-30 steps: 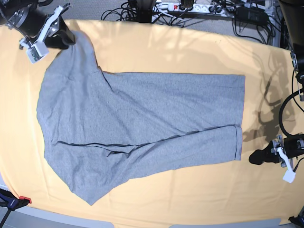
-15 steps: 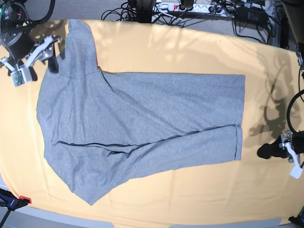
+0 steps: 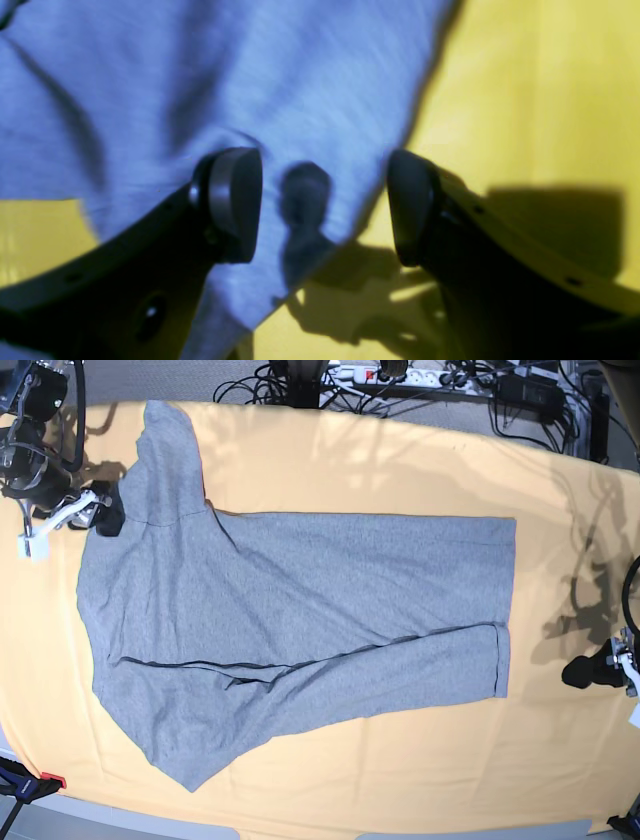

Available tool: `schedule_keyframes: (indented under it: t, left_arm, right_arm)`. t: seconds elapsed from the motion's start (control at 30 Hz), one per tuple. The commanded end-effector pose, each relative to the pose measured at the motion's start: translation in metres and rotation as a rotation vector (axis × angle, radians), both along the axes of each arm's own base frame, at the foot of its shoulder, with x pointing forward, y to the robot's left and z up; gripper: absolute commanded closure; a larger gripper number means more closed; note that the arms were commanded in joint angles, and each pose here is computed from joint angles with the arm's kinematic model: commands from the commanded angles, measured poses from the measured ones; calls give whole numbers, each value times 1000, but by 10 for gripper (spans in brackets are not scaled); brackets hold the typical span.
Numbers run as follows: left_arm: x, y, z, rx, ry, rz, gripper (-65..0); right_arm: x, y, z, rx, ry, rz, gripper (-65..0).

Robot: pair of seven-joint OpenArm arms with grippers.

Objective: Layout the t-shirt on the table in an organized manner, then fold the t-shirt properly
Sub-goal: 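Hold the shirt corner with the right gripper at the table edge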

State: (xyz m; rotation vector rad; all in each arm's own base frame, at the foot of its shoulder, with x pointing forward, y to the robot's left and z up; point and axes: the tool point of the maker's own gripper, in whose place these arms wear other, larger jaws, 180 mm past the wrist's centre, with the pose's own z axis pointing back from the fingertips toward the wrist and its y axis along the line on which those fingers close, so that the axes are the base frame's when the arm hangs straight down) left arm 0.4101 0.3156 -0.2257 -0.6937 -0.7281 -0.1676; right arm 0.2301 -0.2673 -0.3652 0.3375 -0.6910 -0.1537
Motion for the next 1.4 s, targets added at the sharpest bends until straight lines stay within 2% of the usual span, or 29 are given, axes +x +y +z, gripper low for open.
schedule_keyframes:
  t: [0.0,0.13,0.3,0.37,0.53,0.67,0.73,0.87,1.0,1.37]
  left_arm:
    - [9,5,26,-10,-75,13,0]
    - [9,6,27,-9,-76,15,0]
    - [8,6,25,-9,-74,14,0]
    - [8,6,26,-10,-75,15,0]
    - [8,6,26,-10,-74,14,0]
    - [8,6,26,-9,-74,14,0]
    - [8,6,26,-9,-74,14,0]
    - [7,6,24,-5,-65,8,0]
    - [0,5,18,14,-27,-17,0]
    - [-3,13,21,31,-26,-6,0]
  right_arm:
    - [8,-4,10,-3,-38,1,-402]
    - [2,-13,3,-28,-6,-28,-402]
    - [-9,-33,0,-23,8,-161,-402]
    - [-11,-34,-1,-5,10,-185,-402]
    - [-12,-6,0,96,-19,-111,-402]
    - [-11,20,-3,134,-21,-20,-393]
    - [-12,29,-7,127,-11,21,-311]
    - [-11,31,-4,106,-38,69,-3]
    - [-7,27,2,84,-67,92,0]
    - [-1,29,10,65,-100,120,0]
